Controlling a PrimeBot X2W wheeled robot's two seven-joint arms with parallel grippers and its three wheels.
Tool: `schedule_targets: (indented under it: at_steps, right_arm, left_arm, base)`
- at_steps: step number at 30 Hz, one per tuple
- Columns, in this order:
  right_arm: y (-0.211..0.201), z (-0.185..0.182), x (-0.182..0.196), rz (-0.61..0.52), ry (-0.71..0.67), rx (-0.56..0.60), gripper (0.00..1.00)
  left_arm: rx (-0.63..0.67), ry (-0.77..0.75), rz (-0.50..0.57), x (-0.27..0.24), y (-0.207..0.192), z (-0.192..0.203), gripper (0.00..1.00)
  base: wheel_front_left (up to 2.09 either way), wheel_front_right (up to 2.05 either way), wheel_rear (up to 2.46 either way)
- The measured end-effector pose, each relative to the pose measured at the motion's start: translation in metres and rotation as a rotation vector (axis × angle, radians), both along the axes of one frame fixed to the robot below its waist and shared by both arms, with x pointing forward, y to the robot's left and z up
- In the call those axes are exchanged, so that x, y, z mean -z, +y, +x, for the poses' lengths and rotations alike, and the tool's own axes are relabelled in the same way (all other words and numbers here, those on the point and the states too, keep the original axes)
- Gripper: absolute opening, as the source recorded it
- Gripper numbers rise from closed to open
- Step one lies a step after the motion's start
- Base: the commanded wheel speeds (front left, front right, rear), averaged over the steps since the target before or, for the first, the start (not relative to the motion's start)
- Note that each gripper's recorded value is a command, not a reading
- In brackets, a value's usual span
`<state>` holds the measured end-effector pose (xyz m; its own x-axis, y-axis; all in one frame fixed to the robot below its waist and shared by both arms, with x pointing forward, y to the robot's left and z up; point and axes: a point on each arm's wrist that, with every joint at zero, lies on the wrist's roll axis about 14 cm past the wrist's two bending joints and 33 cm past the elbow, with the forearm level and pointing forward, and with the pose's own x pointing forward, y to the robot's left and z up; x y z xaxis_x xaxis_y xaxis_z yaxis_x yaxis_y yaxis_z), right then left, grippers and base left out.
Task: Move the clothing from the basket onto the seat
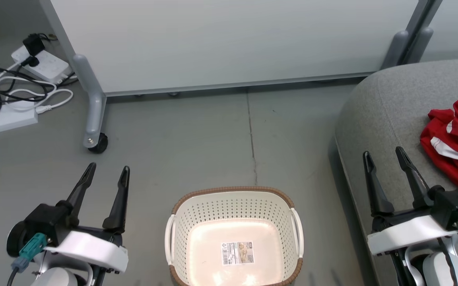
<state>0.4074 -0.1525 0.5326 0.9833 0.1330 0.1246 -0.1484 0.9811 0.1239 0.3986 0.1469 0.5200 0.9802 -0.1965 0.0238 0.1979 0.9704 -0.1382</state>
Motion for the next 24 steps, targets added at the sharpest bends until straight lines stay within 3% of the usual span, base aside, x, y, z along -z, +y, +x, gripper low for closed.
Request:
schedule_targets:
  at_steps: [24]
  right_arm:
    - [-0.02, -0.039, -0.006, 0.019, 0.009, 0.056, 1.0]
  left_arm:
    - [-0.15, -0.022, -0.007, -0.007, 0.044, -0.045, 1.0]
  base:
    - [0.0, 0.0, 0.0]
